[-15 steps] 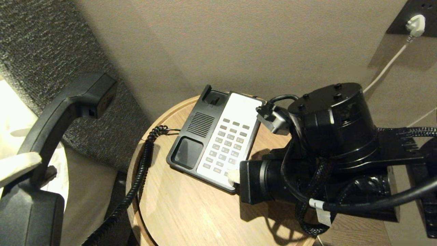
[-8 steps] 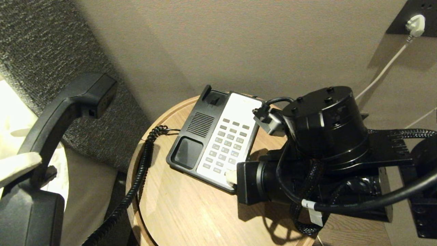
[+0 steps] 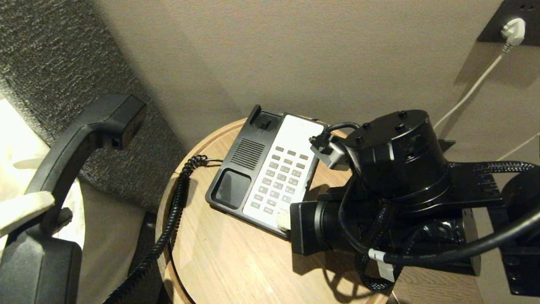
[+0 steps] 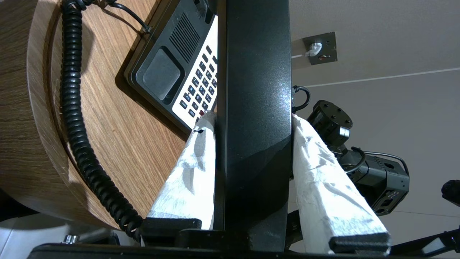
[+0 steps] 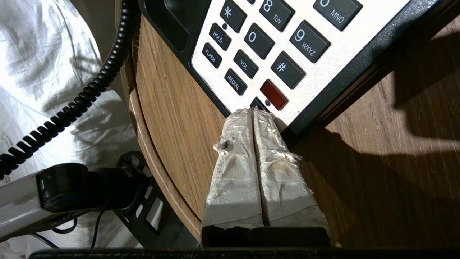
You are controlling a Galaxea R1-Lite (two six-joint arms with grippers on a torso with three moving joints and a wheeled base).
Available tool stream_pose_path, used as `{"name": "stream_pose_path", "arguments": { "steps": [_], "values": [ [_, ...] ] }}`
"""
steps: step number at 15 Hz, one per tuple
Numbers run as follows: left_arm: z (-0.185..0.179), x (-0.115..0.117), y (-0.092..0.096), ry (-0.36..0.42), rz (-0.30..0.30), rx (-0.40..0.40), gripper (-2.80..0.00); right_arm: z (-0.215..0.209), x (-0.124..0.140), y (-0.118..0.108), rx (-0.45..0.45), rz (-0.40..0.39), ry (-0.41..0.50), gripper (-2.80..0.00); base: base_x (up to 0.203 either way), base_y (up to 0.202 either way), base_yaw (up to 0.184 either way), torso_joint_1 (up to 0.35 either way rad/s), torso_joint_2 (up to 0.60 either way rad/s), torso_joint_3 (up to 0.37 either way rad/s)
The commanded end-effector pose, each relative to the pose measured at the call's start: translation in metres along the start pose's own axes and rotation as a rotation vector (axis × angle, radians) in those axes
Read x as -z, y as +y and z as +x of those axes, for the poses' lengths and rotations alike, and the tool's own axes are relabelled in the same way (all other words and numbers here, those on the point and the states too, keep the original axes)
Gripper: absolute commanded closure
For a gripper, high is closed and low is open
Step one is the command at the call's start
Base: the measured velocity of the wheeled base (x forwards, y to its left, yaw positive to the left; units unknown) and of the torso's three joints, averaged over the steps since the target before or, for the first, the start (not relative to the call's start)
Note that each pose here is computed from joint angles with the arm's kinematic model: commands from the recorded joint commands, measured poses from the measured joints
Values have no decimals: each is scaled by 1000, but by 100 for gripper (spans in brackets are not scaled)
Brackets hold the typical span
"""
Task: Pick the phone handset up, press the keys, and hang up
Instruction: Dial the number
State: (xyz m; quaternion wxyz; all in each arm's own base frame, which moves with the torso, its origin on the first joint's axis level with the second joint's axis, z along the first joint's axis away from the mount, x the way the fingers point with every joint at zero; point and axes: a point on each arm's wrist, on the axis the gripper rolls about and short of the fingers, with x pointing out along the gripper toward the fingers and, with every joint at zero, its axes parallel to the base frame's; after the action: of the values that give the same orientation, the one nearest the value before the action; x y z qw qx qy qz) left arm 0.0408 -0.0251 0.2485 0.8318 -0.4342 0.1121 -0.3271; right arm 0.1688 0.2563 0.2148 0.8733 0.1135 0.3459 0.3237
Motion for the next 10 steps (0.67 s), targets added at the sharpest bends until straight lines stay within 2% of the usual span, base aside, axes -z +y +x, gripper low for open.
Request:
{"name": "stream_pose_path", "arguments": {
  "steps": [1,4,10],
  "values": [
    [0,0,0,0,-5,1,0,-3,-3,1,-8,8,-10,0,0,0,0,0,0,0],
    [0,0,0,1,-6,2,0,-9,-9,5,-45,20,-61,0,0,0,0,0,0,0],
    [0,0,0,0,-6,2,0,-8,-7,3,-35,15,-55,0,0,0,0,0,0,0]
  ]
}}
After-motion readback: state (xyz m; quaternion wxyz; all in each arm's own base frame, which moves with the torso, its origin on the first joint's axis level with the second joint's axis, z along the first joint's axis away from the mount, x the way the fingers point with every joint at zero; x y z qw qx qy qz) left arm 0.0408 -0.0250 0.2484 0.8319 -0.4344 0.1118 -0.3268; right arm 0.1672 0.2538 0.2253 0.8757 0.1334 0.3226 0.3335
